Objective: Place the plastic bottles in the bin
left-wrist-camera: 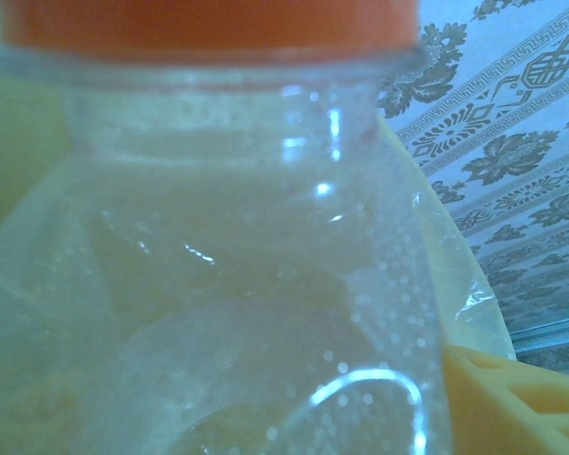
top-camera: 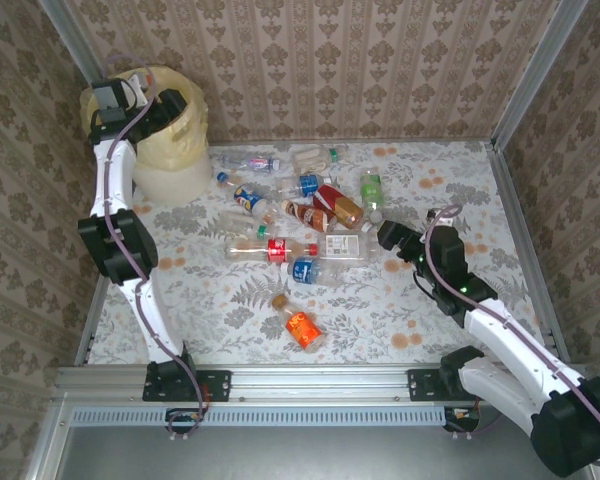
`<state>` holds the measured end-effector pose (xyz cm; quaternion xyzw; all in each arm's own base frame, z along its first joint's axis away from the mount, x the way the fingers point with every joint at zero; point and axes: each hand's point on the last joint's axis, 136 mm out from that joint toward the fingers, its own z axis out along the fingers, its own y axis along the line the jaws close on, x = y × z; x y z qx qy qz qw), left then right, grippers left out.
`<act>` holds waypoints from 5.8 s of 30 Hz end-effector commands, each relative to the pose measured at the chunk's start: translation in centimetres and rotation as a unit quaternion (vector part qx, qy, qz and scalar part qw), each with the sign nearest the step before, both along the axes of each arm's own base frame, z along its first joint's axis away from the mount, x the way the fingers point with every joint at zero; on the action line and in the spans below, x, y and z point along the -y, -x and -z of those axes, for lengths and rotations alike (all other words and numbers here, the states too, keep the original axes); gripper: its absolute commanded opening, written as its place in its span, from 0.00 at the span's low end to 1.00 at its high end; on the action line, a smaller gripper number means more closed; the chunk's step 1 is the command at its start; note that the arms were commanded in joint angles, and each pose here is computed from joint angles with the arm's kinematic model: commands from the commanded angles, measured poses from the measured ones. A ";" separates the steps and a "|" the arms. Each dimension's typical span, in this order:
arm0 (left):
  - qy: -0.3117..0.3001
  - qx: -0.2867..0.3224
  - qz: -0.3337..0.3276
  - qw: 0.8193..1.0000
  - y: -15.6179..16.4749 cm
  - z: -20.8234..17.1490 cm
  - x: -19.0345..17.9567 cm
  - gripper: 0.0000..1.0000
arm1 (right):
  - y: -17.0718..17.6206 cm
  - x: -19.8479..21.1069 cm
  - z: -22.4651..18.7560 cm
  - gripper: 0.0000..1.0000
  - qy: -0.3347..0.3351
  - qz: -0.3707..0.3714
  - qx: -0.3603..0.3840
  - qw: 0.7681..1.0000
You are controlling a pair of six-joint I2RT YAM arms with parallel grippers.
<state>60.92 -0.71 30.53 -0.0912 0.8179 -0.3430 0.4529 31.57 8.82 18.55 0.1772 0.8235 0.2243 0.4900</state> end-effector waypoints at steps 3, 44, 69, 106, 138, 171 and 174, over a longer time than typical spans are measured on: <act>0.040 -0.002 0.039 0.998 1.7 -1.5 2.0 0.75 | -0.4 -0.7 -0.8 1.00 -0.003 -0.019 -0.003 1.000; -0.007 0.127 -0.041 0.991 17.8 -12.4 6.0 1.00 | 10.8 -19.4 6.9 1.00 0.237 -0.451 -0.002 0.861; -0.053 0.058 -0.152 0.985 24.2 -5.8 2.3 1.00 | 14.5 -20.5 16.1 0.75 0.412 -0.539 -0.101 0.728; 0.023 0.058 0.080 0.995 24.0 -6.1 14.6 1.00 | -0.7 -20.4 -0.8 0.40 0.067 -0.319 0.131 0.936; 0.054 0.019 0.361 0.931 28.7 3.9 31.4 1.00 | -0.5 -22.8 -4.5 0.39 -0.084 -0.323 0.155 0.930; 0.025 -0.013 0.261 0.965 25.1 6.9 29.7 0.48 | 2.4 -17.7 -4.4 1.00 0.110 -0.313 0.132 0.934; 0.009 -0.015 0.240 0.971 24.4 6.8 28.9 0.48 | 2.4 -15.8 -3.8 1.00 0.132 -0.277 0.116 0.945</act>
